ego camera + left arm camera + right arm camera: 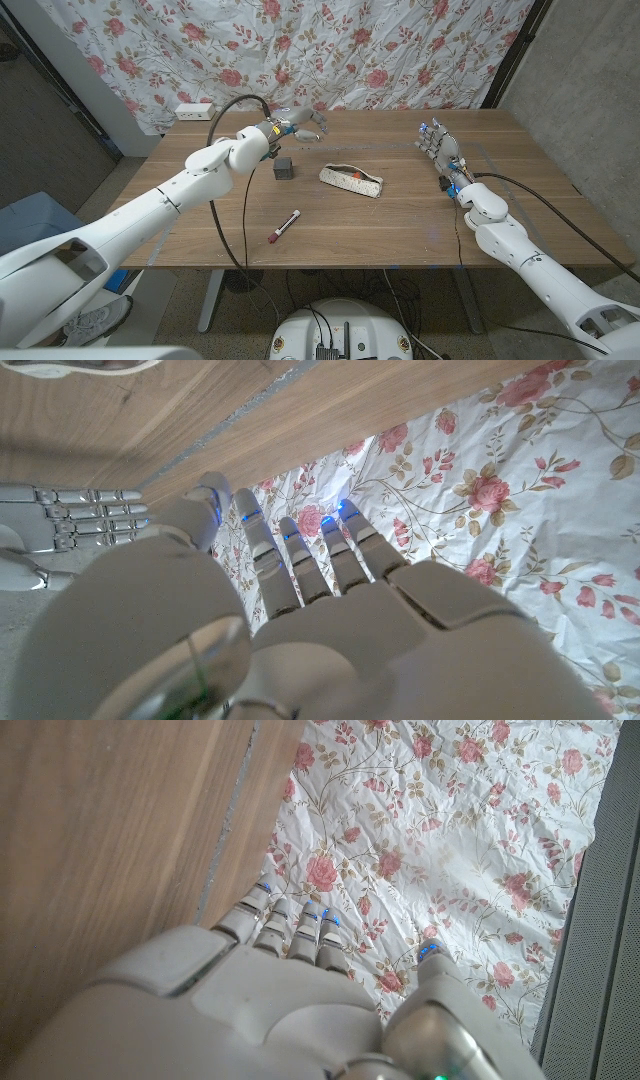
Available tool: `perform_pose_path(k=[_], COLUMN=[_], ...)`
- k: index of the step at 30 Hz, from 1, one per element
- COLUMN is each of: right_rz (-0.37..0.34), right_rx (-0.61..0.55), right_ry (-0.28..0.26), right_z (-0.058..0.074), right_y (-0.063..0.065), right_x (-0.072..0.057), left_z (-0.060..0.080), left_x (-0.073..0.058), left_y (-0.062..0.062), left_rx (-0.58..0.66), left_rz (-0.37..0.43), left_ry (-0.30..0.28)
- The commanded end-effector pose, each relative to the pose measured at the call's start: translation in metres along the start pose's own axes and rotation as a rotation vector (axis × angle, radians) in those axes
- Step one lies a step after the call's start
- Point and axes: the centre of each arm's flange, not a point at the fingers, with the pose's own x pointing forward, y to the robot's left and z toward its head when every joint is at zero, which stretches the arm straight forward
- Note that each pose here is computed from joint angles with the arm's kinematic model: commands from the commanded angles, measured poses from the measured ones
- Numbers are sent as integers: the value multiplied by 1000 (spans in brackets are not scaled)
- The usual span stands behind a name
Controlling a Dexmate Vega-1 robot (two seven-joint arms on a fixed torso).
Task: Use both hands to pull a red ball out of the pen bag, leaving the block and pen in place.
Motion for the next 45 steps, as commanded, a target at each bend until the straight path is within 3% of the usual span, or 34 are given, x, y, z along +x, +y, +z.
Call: perform_pose_path(k=[1, 6, 18, 29, 45], right_rz=[-4, -6, -3, -5, -12], right_rx=[3, 4, 11, 18, 19], right_ry=[9, 13, 19, 28, 37], right_z=[-1, -1, -3, -5, -6], right_y=[1, 0, 0, 0, -1], right_x=[-5, -9, -15, -17, -16], left_z=[18, 29, 46, 53, 56], left_x=[6, 10, 17, 26, 36], left_y=[-8, -11, -23, -38, -58], left_rx=[130, 218, 289, 313, 298], left_rz=[-3, -26, -44, -64, -90], left_ry=[-13, -14, -24, -1, -27])
